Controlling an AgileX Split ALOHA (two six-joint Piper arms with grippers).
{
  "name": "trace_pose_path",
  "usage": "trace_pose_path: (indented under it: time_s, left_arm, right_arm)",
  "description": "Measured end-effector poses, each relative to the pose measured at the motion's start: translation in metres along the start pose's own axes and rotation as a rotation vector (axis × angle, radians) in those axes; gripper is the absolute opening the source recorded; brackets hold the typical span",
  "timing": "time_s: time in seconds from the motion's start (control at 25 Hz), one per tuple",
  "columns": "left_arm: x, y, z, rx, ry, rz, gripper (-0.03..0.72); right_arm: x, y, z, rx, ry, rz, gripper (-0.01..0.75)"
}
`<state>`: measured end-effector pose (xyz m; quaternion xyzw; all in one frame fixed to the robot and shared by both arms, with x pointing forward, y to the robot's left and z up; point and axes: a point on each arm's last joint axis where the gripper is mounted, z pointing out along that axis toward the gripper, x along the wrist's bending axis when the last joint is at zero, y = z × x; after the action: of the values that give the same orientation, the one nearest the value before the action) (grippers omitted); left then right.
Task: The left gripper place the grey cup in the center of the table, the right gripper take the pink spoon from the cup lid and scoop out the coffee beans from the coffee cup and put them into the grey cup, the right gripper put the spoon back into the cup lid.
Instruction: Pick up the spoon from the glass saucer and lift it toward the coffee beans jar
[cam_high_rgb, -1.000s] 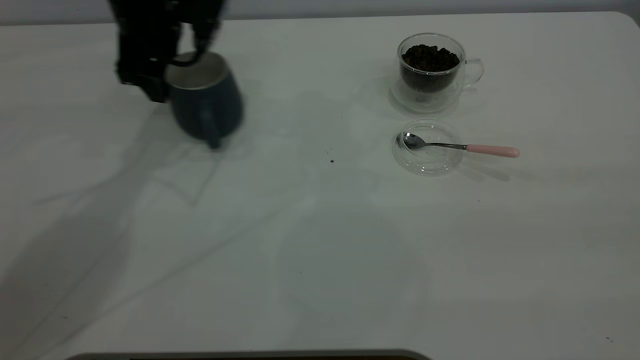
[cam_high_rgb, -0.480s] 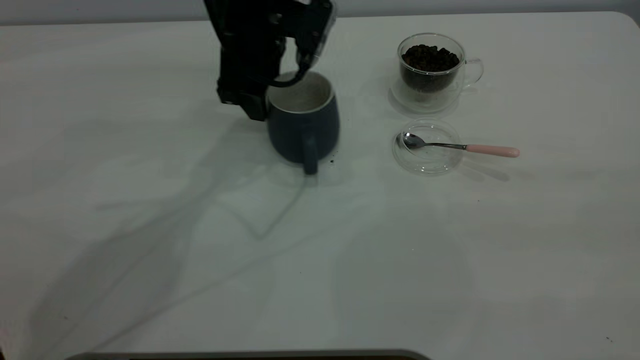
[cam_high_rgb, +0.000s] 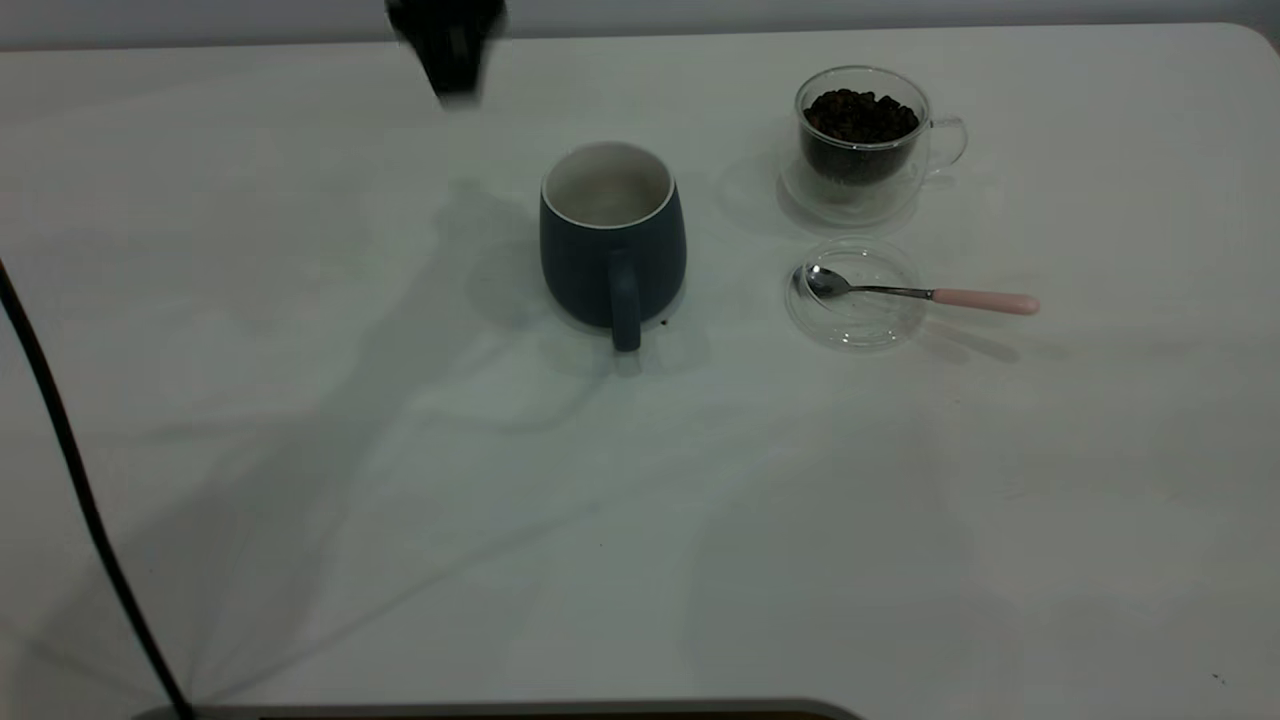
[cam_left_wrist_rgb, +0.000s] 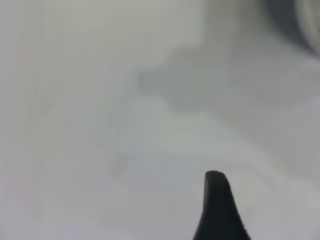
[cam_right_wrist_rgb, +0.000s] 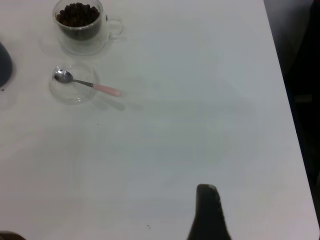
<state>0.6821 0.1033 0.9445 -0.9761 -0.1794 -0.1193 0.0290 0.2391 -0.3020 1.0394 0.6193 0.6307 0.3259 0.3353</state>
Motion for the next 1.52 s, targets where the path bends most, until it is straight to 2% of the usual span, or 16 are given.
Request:
trace_pose_path:
  time_s: [0.16, 0.28, 0.52, 0.68, 0.92, 1.08, 1.32, 1.52]
  left_arm:
    - [0.018, -0.020, -0.080, -0.021, 0.142, -0.203, 0.565]
    - [0.019, -0.038, -0.135, -0.068, 0.200, -0.329, 0.565]
    - [0.007, -0.077, -0.235, -0.273, 0.300, -0.551, 0.565]
    - [-0.010, -0.105, -0.291, -0.423, 0.318, -0.671, 0.565]
    - [-0.051, -0.151, -0.362, -0.666, 0.273, -0.763, 0.565]
    - [-0.077, -0.181, -0.376, -0.709, 0.255, -0.841, 0.565]
    - [-0.122, -0.232, -0.363, -0.649, 0.285, -0.905, 0.565]
    - [-0.168, -0.274, -0.347, -0.653, 0.283, -0.912, 0.565]
  right_arm:
    - [0.000, 0.000, 0.000, 0.000, 0.000, 0.000, 0.591]
    - [0.000, 0.000, 0.000, 0.000, 0.000, 0.000, 0.591]
    - [0.000, 0.000, 0.000, 0.000, 0.000, 0.000, 0.591]
    - [0.000, 0.000, 0.000, 0.000, 0.000, 0.000, 0.591]
    - [0.000, 0.000, 0.000, 0.000, 0.000, 0.000, 0.591]
    - [0.000, 0.000, 0.000, 0.000, 0.000, 0.000, 0.591]
    - [0.000, 0.000, 0.000, 0.000, 0.000, 0.000, 0.591]
    - [0.000, 0.000, 0.000, 0.000, 0.000, 0.000, 0.591]
